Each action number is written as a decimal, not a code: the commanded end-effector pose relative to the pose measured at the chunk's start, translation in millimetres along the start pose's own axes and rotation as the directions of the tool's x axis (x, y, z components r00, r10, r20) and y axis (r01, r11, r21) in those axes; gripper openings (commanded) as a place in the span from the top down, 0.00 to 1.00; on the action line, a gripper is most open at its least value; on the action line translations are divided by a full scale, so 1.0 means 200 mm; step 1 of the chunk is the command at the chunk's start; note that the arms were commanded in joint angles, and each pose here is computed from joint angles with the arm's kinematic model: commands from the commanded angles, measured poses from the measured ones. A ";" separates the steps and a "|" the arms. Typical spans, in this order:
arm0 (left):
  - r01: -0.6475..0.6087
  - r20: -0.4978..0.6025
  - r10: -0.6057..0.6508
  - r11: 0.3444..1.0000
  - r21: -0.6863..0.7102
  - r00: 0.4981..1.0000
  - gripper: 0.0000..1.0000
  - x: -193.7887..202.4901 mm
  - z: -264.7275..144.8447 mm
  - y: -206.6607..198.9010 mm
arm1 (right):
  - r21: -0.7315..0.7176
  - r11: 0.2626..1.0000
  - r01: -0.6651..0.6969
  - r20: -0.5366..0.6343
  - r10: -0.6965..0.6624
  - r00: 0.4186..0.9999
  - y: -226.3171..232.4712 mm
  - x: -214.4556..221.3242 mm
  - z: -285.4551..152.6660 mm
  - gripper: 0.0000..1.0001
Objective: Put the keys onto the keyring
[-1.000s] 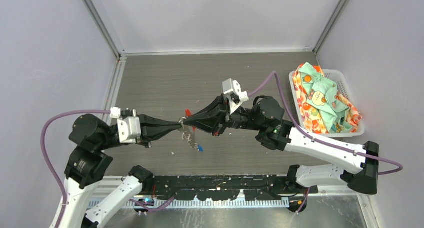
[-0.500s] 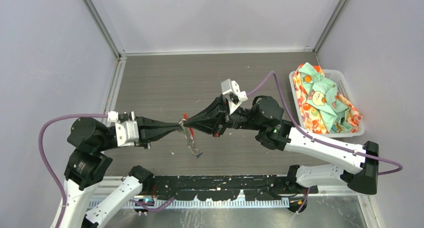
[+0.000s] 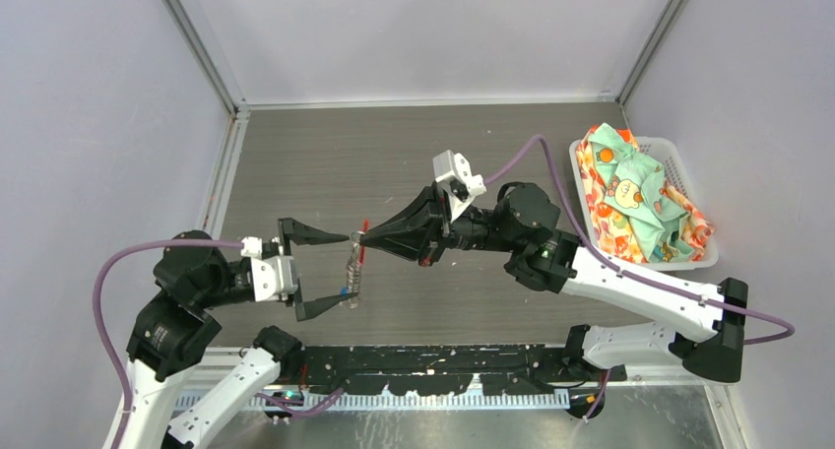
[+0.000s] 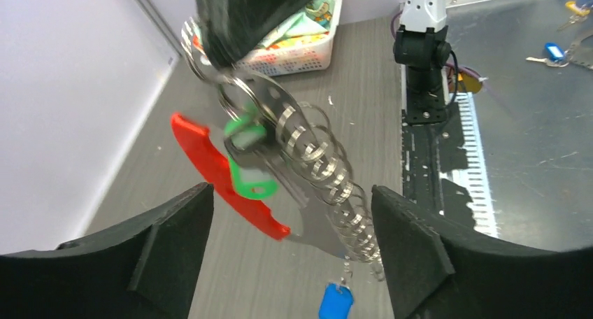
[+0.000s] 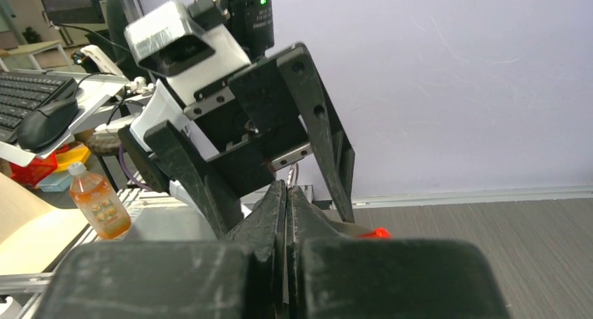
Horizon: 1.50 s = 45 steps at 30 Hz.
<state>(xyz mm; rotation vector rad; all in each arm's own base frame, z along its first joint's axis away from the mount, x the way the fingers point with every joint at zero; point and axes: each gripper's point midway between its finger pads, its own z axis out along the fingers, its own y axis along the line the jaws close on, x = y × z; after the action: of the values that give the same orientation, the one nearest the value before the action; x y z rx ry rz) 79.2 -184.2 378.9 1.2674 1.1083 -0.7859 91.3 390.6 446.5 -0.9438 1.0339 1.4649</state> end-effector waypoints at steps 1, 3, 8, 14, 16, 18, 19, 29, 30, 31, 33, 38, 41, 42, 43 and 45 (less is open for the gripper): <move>0.047 -0.066 -0.047 0.999 -0.001 0.997 0.11 0.11 -0.03 -0.05 | -0.013 0.994 0.104 0.121 -0.102 0.987 0.07 -0.30 -0.05 0.99; 0.075 -0.098 -0.074 0.997 0.012 0.992 0.05 0.18 -0.03 -0.08 | -0.021 0.994 0.111 0.129 -0.108 0.986 0.08 -0.33 -0.06 0.99; 0.185 -0.052 -0.189 0.980 -0.067 0.981 0.00 0.21 0.01 -0.03 | -0.032 0.995 0.095 0.134 -0.090 0.987 0.08 -0.36 -0.05 0.99; 0.352 0.075 -0.351 0.936 0.000 0.933 0.00 0.00 0.06 -0.03 | 0.040 0.994 0.100 0.077 -0.103 0.992 0.00 -0.31 -0.04 0.99; 0.409 0.108 -0.410 0.912 0.030 0.906 0.00 -0.06 0.07 -0.03 | 0.071 0.992 0.102 0.057 -0.106 0.993 -0.03 -0.29 -0.04 0.99; 0.457 0.109 -0.459 0.888 0.050 0.882 0.00 -0.05 0.09 -0.03 | 0.102 0.989 0.103 0.051 -0.109 0.993 -0.07 -0.28 -0.03 0.99; 0.462 0.111 -0.465 0.885 0.056 0.878 0.00 -0.05 0.10 -0.03 | 0.117 0.988 0.103 0.043 -0.108 0.993 -0.09 -0.27 -0.03 0.99; 0.442 0.123 -0.439 0.897 0.006 0.890 0.00 0.06 0.20 0.10 | 0.174 0.982 0.076 0.043 -0.085 0.995 -0.16 -0.20 0.05 0.99; 0.432 0.121 -0.431 0.902 0.016 0.894 0.00 0.06 0.21 0.10 | 0.181 0.981 0.077 0.043 -0.086 0.995 -0.16 -0.20 0.05 0.99; 0.413 0.117 -0.412 0.910 0.016 0.904 0.04 0.06 0.21 0.10 | 0.184 0.980 0.078 0.042 -0.087 0.995 -0.16 -0.20 0.05 0.99; 0.377 0.105 -0.374 0.926 -0.007 0.922 0.32 0.09 0.20 0.11 | 0.193 0.977 0.085 0.044 -0.095 0.995 -0.16 -0.20 0.05 0.99; 0.318 0.060 -0.313 0.941 -0.114 0.948 0.83 0.17 0.16 0.15 | 0.219 0.971 0.099 0.033 -0.109 0.994 -0.17 -0.21 0.02 0.99; 0.306 0.054 -0.301 0.940 -0.154 0.952 0.95 0.20 0.14 0.17 | 0.220 0.971 0.096 0.023 -0.103 0.994 -0.17 -0.20 0.02 0.99; 0.304 0.054 -0.299 0.939 -0.162 0.953 0.99 0.21 0.14 0.18 | 0.218 0.972 0.092 0.021 -0.099 0.995 -0.17 -0.19 0.03 0.97; 0.305 0.053 -0.300 0.937 -0.170 0.952 0.99 0.21 0.15 0.19 | 0.220 0.972 0.086 0.017 -0.092 0.996 -0.17 -0.19 0.03 0.92; 0.308 0.056 -0.303 0.935 -0.177 0.951 1.00 0.21 0.15 0.20 | 0.230 0.970 0.074 0.006 -0.078 0.997 -0.18 -0.17 0.02 0.79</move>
<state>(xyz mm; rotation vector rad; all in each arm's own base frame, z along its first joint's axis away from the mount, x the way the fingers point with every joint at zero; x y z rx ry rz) 128.6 -204.0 346.1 0.9417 1.3755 -0.9607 127.0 401.6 435.1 -0.8810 1.1946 1.2718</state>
